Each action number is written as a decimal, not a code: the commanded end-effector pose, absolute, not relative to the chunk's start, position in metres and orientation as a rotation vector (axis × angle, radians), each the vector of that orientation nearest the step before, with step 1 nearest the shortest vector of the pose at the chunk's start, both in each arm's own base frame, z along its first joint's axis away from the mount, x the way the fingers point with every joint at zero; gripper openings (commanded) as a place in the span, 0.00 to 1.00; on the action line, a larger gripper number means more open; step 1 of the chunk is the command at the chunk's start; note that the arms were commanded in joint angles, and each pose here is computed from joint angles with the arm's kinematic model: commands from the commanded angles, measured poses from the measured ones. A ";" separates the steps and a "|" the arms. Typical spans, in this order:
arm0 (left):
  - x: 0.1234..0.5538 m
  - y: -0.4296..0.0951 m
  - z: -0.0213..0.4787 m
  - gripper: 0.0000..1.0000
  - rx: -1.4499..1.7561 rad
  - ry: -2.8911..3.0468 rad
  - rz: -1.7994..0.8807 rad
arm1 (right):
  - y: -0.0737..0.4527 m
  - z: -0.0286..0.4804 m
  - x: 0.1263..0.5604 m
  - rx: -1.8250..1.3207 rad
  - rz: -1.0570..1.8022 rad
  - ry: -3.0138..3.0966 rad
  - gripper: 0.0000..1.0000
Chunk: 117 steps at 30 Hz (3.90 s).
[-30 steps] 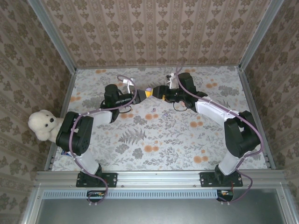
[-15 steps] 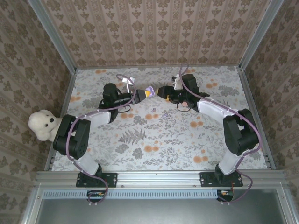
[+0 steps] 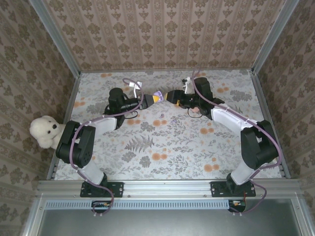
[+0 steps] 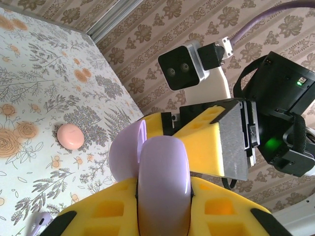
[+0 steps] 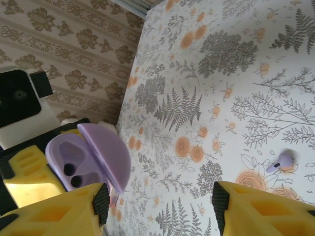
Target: Insert wireless bluetooth earbuds into charging case
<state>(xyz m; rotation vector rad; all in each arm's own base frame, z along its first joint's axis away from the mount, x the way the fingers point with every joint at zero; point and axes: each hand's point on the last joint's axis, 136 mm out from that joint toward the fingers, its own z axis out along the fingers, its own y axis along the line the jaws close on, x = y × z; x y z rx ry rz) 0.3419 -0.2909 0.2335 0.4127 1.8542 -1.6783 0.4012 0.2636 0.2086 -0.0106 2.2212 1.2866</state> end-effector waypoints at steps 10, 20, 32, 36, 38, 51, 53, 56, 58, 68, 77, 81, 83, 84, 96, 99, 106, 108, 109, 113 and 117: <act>0.339 -0.293 0.259 0.00 0.489 1.767 -1.663 | 0.286 0.226 0.398 -0.088 1.337 2.202 0.58; 0.338 -0.295 0.262 0.00 0.492 1.764 -1.667 | 0.289 0.217 0.402 -0.084 1.320 2.231 0.52; 0.335 -0.298 0.264 0.00 0.508 1.761 -1.677 | 0.291 0.212 0.407 -0.073 1.311 2.244 0.47; 0.333 -0.300 0.261 0.00 0.512 1.770 -1.680 | 0.294 0.216 0.410 -0.080 1.317 2.236 0.46; 0.333 -0.300 0.259 0.00 0.512 1.775 -1.678 | 0.295 0.219 0.411 -0.084 1.317 2.232 0.45; 0.331 -0.304 0.258 0.00 0.523 1.779 -1.684 | 0.297 0.223 0.414 -0.090 1.317 2.225 0.26; 0.331 -0.304 0.257 0.02 0.521 1.782 -1.685 | 0.297 0.223 0.414 -0.093 1.316 2.225 0.22; 0.331 -0.305 0.256 0.14 0.517 1.785 -1.683 | 0.298 0.225 0.414 -0.101 1.317 2.225 0.17; 0.332 -0.305 0.256 0.23 0.511 1.788 -1.679 | 0.298 0.226 0.413 -0.109 1.314 2.226 0.14; 0.337 -0.303 0.258 0.51 0.490 1.791 -1.651 | 0.294 0.226 0.410 -0.141 1.255 2.248 0.07; 0.346 -0.279 0.268 0.62 0.485 1.821 -1.565 | 0.278 0.218 0.408 -0.232 1.058 2.320 0.06; 0.345 -0.269 0.267 0.66 0.551 1.909 -1.456 | 0.265 0.211 0.410 -0.315 0.892 2.352 0.05; 0.343 -0.267 0.263 0.68 0.597 1.978 -1.385 | 0.261 0.206 0.412 -0.356 0.823 2.357 0.05; 0.343 -0.266 0.261 0.68 0.624 2.014 -1.350 | 0.257 0.203 0.413 -0.376 0.783 2.357 0.04; 0.336 -0.263 0.235 0.70 0.838 2.236 -1.277 | 0.255 0.193 0.432 -0.619 0.561 2.225 0.00; 0.334 -0.265 0.233 0.69 0.867 2.271 -1.307 | 0.258 0.193 0.430 -0.639 0.559 2.204 0.00; 0.336 -0.269 0.231 0.68 0.904 2.299 -1.349 | 0.273 0.189 0.419 -0.691 0.596 2.190 0.00; 0.335 -0.271 0.230 0.67 0.912 2.305 -1.365 | 0.279 0.189 0.416 -0.711 0.598 2.186 0.00; 0.335 -0.272 0.229 0.66 0.916 2.307 -1.374 | 0.281 0.189 0.414 -0.719 0.598 2.186 0.00; 0.333 -0.277 0.228 0.65 0.942 2.315 -1.385 | 0.289 0.187 0.410 -0.746 0.603 2.188 0.00; 0.332 -0.280 0.225 0.64 0.961 2.328 -1.391 | 0.297 0.186 0.404 -0.774 0.609 2.187 0.00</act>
